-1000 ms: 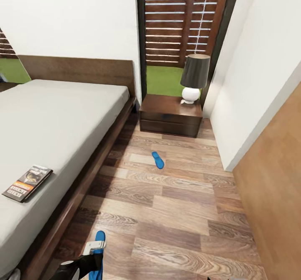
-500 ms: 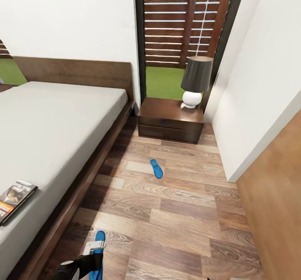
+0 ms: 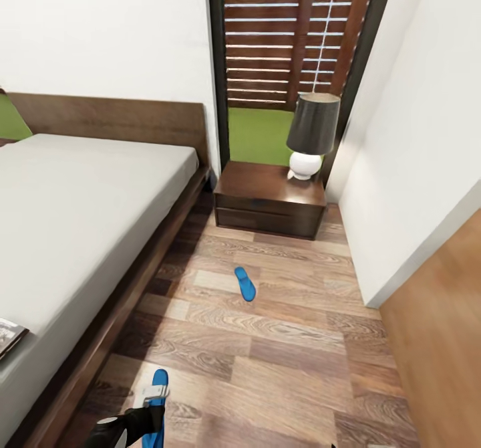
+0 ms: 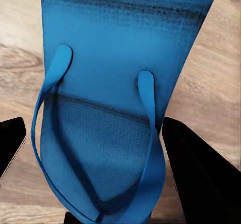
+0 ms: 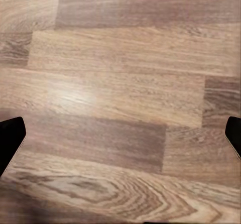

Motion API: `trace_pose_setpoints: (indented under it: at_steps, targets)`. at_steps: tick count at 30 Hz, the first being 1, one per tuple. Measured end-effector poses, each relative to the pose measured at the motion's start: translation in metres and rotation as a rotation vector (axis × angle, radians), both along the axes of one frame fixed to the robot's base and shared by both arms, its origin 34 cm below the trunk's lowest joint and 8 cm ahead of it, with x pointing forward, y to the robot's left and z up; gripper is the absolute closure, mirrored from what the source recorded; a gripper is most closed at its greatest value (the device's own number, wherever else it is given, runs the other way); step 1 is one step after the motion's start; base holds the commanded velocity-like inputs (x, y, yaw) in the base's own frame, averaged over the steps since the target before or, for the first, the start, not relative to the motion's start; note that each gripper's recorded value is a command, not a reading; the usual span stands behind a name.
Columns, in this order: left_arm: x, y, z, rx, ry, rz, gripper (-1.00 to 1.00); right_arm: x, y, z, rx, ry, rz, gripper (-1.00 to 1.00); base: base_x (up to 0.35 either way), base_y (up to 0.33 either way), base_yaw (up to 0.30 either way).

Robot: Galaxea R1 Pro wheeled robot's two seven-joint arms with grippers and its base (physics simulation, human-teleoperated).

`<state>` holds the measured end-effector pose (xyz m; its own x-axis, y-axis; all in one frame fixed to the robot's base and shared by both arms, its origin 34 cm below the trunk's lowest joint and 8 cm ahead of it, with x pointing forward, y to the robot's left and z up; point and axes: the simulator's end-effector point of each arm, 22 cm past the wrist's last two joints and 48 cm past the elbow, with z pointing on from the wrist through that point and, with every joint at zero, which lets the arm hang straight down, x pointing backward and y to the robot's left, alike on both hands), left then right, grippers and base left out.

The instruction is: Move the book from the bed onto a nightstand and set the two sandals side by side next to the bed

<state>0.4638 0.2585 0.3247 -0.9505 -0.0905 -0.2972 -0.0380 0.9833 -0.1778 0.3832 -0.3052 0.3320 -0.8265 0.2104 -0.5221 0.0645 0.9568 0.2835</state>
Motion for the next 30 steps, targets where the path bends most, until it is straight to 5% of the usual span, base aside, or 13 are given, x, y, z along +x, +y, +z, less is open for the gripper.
trace_pose_setpoints:
  at_steps: [17,30]
  targets:
    - [0.0000,0.0000,0.0000,0.000,0.000,0.000,1.00,0.0000,0.0000,0.0000,0.000,0.000,0.000,-1.00,0.263,0.000,0.000]
    - [0.0000,0.0000,-0.0003,0.000,0.001,0.000,1.00,-0.0001,0.0000,-0.0003,0.000,0.001,0.000,-1.00,0.038,0.000,0.000]
